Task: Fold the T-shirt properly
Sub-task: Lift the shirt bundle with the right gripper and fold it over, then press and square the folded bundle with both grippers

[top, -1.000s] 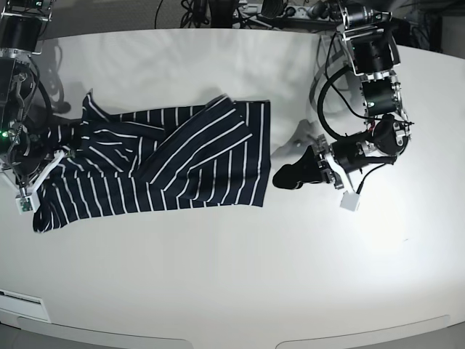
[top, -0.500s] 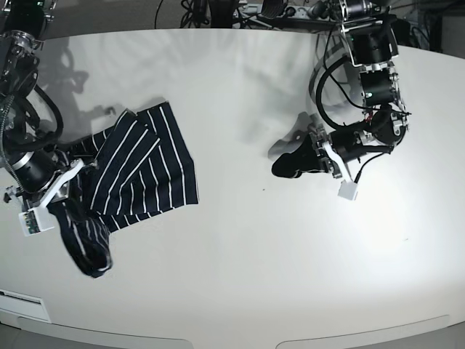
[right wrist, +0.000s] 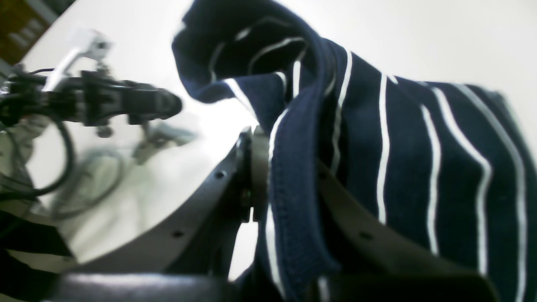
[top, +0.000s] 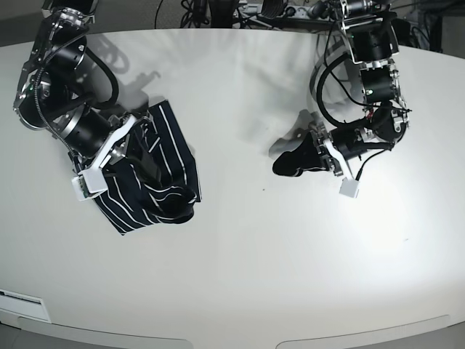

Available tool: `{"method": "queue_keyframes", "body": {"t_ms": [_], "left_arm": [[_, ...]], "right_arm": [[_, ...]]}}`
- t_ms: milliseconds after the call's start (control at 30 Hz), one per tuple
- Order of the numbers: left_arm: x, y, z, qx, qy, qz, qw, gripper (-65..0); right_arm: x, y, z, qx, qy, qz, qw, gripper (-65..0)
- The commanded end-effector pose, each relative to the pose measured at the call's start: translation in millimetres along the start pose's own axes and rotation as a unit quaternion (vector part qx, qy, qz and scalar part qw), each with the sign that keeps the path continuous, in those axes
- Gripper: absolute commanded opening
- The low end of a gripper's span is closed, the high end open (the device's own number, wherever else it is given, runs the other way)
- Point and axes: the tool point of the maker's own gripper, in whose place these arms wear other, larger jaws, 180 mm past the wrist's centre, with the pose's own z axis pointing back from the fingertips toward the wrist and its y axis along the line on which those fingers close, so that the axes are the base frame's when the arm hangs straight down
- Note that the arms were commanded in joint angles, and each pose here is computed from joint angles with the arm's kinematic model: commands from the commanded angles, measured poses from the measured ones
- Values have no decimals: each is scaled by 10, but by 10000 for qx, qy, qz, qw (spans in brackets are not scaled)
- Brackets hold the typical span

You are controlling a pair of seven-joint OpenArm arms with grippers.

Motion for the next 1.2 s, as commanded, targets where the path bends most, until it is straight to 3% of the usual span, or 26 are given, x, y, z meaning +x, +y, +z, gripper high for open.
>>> {"method": "queue_keyframes", "body": {"t_ms": [0, 100, 133, 200, 233, 267, 367, 467, 500, 533, 567, 600, 733, 833, 1000, 1167], "left_arm": [[53, -25, 14, -19, -1, -65, 10000, -421], [69, -48, 14, -80, -45, -51, 9999, -421], [81, -62, 16, -120, -79, -42, 9999, -421], [86, -69, 15, -140, -95, -36, 9999, -421], [89, -72, 16, -147, -100, -36, 9998, -421], [90, -71, 16, -145, -99, -37, 9998, -421], [90, -73, 14, -149, -101, -36, 9998, -421], [86, -77, 7, -158, -105, -27, 9998, -425], [87, -84, 7, -177, -106, -23, 9998, -449], [85, -102, 8, -228, -102, -6, 9997, -512], [84, -126, 11, -296, -91, 19, 9995, -606], [94, -164, 20, -404, -109, 37, 9991, -650], [199, -330, 4, -786, -121, -79, 9968, -650], [273, -480, -126, -959, 61, -359, 9947, -650], [13, -806, -482, -1401, 916, -735, 9831, -650], [-471, -1255, -890, -2066, 1887, -983, 9550, -650]], "right_arm": [[117, 102, -7, 194, -258, 87, 9994, -650], [81, 254, -92, 452, -216, 114, 9987, -650], [74, 308, -119, 547, -191, 134, 9982, -590], [49, 457, -178, 821, -116, 281, 9962, -347], [27, 565, -204, 1036, -67, 411, 9937, -277], [14, 691, -216, 1319, -37, 540, 9898, -268], [34, 1080, -204, 2201, -64, 1076, 9695, -273], [174, 1171, -214, 2346, -221, 1292, 9632, -286], [229, 1146, -229, 2286, -273, 1382, 9633, -337], [263, 1091, -256, 2140, -267, 1510, 9647, -428], [288, 1005, -291, 1914, -239, 1659, 9671, -552], [320, 917, -325, 1665, -247, 1801, 9691, -650], [587, 458, -420, 437, -759, 1863, 9786, -650], [640, 81, -475, -189, -685, 1992, 9774, -650], [592, -387, -682, -392, -262, 1834, 9819, -650], [487, -842, -930, -446, 291, 1703, 9840, -650]]}}
